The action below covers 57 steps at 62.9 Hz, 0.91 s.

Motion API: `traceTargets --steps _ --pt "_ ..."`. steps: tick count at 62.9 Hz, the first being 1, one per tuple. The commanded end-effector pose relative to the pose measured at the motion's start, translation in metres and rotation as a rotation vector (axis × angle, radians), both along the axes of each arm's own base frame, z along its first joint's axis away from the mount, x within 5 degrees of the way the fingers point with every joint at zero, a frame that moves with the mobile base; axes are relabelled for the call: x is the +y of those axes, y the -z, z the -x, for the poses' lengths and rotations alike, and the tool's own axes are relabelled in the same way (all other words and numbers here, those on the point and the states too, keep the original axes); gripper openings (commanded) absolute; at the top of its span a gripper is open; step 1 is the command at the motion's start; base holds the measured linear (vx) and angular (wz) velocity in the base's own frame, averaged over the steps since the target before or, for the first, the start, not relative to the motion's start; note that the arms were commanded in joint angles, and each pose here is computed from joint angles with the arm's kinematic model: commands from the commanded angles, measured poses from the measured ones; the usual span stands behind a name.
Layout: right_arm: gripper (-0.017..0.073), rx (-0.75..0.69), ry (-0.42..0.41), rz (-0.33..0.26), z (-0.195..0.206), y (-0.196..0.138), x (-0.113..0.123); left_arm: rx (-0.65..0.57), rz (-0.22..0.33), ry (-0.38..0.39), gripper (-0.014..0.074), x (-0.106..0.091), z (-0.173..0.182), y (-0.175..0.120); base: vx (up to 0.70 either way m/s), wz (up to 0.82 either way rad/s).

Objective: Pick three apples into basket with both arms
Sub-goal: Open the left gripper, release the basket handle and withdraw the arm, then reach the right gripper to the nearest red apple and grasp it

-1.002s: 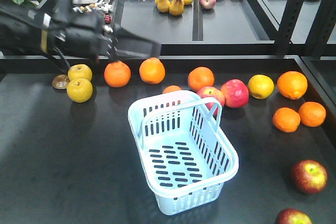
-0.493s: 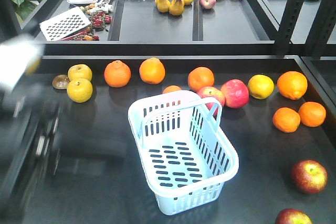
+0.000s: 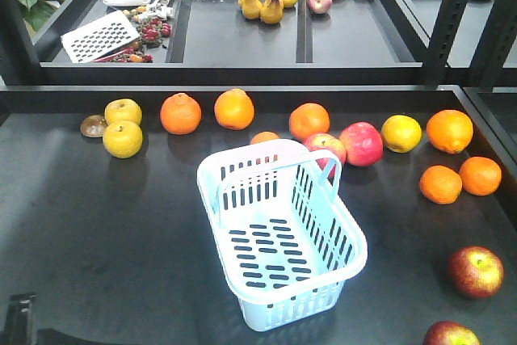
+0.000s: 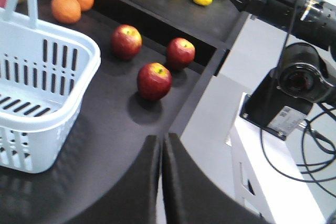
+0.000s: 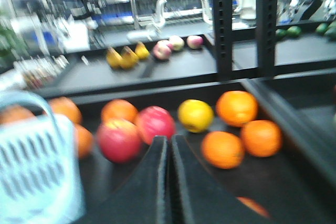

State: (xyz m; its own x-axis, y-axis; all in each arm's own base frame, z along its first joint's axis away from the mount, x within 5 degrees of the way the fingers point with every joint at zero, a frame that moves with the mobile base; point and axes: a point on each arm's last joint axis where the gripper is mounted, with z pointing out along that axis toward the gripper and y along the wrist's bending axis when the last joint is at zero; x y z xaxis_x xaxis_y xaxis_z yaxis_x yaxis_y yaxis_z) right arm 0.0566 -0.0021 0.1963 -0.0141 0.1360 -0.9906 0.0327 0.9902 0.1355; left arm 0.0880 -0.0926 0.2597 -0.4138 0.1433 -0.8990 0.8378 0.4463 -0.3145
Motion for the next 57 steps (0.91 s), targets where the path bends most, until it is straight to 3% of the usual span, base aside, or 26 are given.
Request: traceTargets --steps 1,5,9,19,26,32,40,47,53,57 --pt "-0.0004 -0.143 -0.02 -0.247 0.001 -0.009 0.001 -0.063 -0.043 -0.014 -0.0008 0.003 0.0 -0.005 0.0 0.0" --pt "-0.0004 -0.177 -0.029 -0.433 0.001 -0.011 0.0 -0.073 -0.043 -0.026 -0.0008 0.003 0.0 -0.006 0.0 0.0" --pt "-0.0004 -0.186 -0.032 -0.532 0.001 -0.012 0.0 -0.077 -0.044 -0.04 -0.0008 0.004 0.0 -0.006 0.0 0.0" --pt "-0.0004 -0.179 -0.033 -0.576 0.001 -0.011 0.0 -0.085 -0.049 -0.068 -0.0008 0.005 -0.003 -0.006 0.0 0.0" --pt "-0.0004 -0.156 -0.048 -0.56 0.002 -0.017 0.001 -0.087 -0.051 -0.077 -0.0008 0.005 -0.004 -0.006 0.0 0.0" --pt "-0.0004 -0.087 -0.06 -0.482 0.006 -0.04 0.004 -0.087 -0.051 -0.078 -0.0008 0.005 -0.004 -0.006 0.0 0.0" --pt "-0.0004 0.18 -0.029 -0.268 0.003 -0.072 0.005 -0.088 -0.052 -0.079 -0.0008 0.006 -0.004 -0.006 0.0 0.0" --pt "0.0007 0.385 -0.042 -0.129 -0.013 -0.095 0.005 -0.088 -0.052 -0.08 -0.0008 0.006 -0.004 -0.006 0.0 0.0" --pt "0.0067 0.53 -0.094 -0.032 -0.033 -0.107 0.008 -0.088 -0.052 -0.082 -0.0008 0.006 -0.004 -0.006 0.0 0.0" --pt "0.0162 0.619 -0.153 0.021 -0.048 -0.108 0.012 -0.088 -0.052 -0.082 -0.0008 0.006 -0.004 -0.006 0.0 0.0"
